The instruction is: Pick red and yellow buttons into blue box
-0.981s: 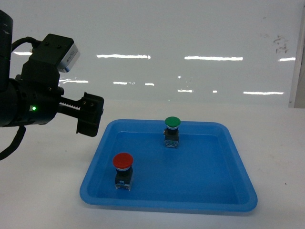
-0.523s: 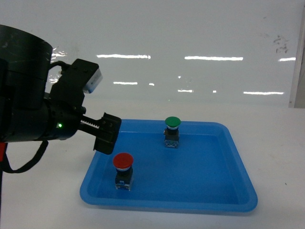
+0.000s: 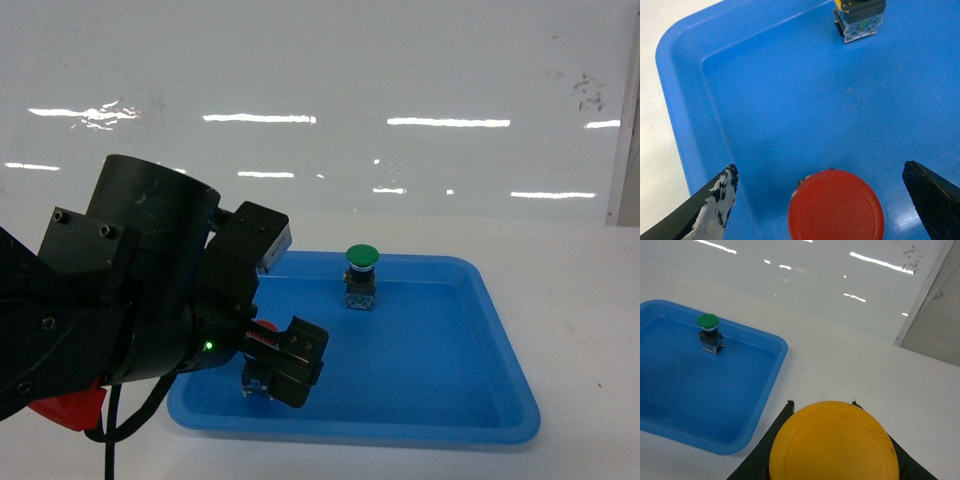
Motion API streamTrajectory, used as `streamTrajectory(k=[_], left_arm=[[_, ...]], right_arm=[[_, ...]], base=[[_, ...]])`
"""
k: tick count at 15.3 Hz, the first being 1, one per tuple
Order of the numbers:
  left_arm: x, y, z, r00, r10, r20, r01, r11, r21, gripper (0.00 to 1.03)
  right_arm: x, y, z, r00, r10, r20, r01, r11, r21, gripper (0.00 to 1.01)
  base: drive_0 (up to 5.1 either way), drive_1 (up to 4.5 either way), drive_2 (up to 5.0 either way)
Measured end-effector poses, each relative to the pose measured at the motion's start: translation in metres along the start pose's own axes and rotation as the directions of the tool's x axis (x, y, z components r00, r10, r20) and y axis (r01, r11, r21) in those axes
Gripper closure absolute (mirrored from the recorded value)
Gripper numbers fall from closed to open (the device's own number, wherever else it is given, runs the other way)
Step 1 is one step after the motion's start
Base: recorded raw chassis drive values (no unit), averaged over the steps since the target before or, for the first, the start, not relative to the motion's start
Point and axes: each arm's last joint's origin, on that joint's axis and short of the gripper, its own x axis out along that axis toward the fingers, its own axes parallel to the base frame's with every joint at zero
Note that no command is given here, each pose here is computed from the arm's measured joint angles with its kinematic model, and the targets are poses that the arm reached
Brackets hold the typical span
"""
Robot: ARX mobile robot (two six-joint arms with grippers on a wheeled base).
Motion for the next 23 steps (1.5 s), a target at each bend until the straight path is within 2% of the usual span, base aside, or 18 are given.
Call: streamTrajectory(k=[4, 6, 8, 11, 14, 16, 17, 18, 19, 20, 22, 23], left_arm=[[0.021, 0.001, -0.022, 0.995, 0.039, -0.087, -0.039, 0.9993, 0.002, 0.05], [0.022, 0.001, -0.023, 0.995, 0.042, -0.094, -0.041, 0.9991, 0.009, 0.06], [0.022, 0.001, -0.022, 0.995, 0.043, -0.093, -0.042, 0.9991, 0.009, 0.13], [0.022, 0.001, -0.022, 0.995, 0.042, -0.093, -0.042, 0.9991, 0.009, 0.37], [0.022, 0.001, -0.022, 0.995, 0.042, -0.093, -0.042, 0.9991, 0.008, 0.70], [0.022, 0.001, -0.022, 0.995, 0.043, -0.092, -0.042, 0.9991, 0.009, 0.78], [-0.002, 0.026, -0.020, 0.994, 0.109, -0.015, -0.109, 0.9940, 0.010, 0.78], [-0.060, 0.069, 0.010, 0.955, 0.237, 0.178, -0.237, 0.9713, -0.019, 0.78], [-0.076, 0.076, 0.014, 0.942, 0.260, 0.214, -0.262, 0.9649, -0.019, 0.78], [-0.092, 0.077, 0.014, 0.934, 0.265, 0.240, -0.271, 0.9627, -0.011, 0.78], [-0.117, 0.071, 0.012, 0.927, 0.247, 0.284, -0.262, 0.9650, 0.016, 0.78], [-0.131, 0.067, 0.012, 0.915, 0.245, 0.322, -0.267, 0.9635, 0.024, 0.78]], right_arm=[[0.000, 0.000, 0.000, 1.000, 0.000, 0.000, 0.000, 1.0000, 0.000, 0.72], [0.000, 0.000, 0.000, 1.000, 0.000, 0.000, 0.000, 1.0000, 0.000, 0.72], [0.000, 0.000, 0.000, 1.000, 0.000, 0.000, 0.000, 1.0000, 0.000, 0.72], [0.000, 0.000, 0.000, 1.000, 0.000, 0.000, 0.000, 1.0000, 0.000, 0.72], [0.000, 0.000, 0.000, 1.000, 0.000, 0.000, 0.000, 1.0000, 0.000, 0.72], [0.000, 0.000, 0.000, 1.000, 0.000, 0.000, 0.000, 1.0000, 0.000, 0.72], [0.000, 0.000, 0.000, 1.000, -0.001, -0.001, 0.001, 1.0000, 0.000, 0.72], [0.000, 0.000, 0.000, 1.000, 0.000, 0.000, 0.000, 1.0000, 0.000, 0.72], [0.000, 0.000, 0.000, 1.000, 0.000, 0.000, 0.000, 1.0000, 0.000, 0.72], [0.000, 0.000, 0.000, 1.000, 0.000, 0.000, 0.000, 1.0000, 0.000, 0.72], [0.000, 0.000, 0.000, 1.000, 0.000, 0.000, 0.000, 1.0000, 0.000, 0.72], [0.000, 0.000, 0.000, 1.000, 0.000, 0.000, 0.000, 1.0000, 0.000, 0.72]], base=[[0.0, 0.00, 0.0], [0.0, 0.00, 0.0], [0.0, 0.00, 0.0], [0.0, 0.00, 0.0], [0.0, 0.00, 0.0], [0.0, 0.00, 0.0], [0.0, 0.00, 0.0], [0.0, 0.00, 0.0], [0.0, 0.00, 0.0], [0.0, 0.00, 0.0], [0.0, 0.00, 0.0], [0.0, 0.00, 0.0]])
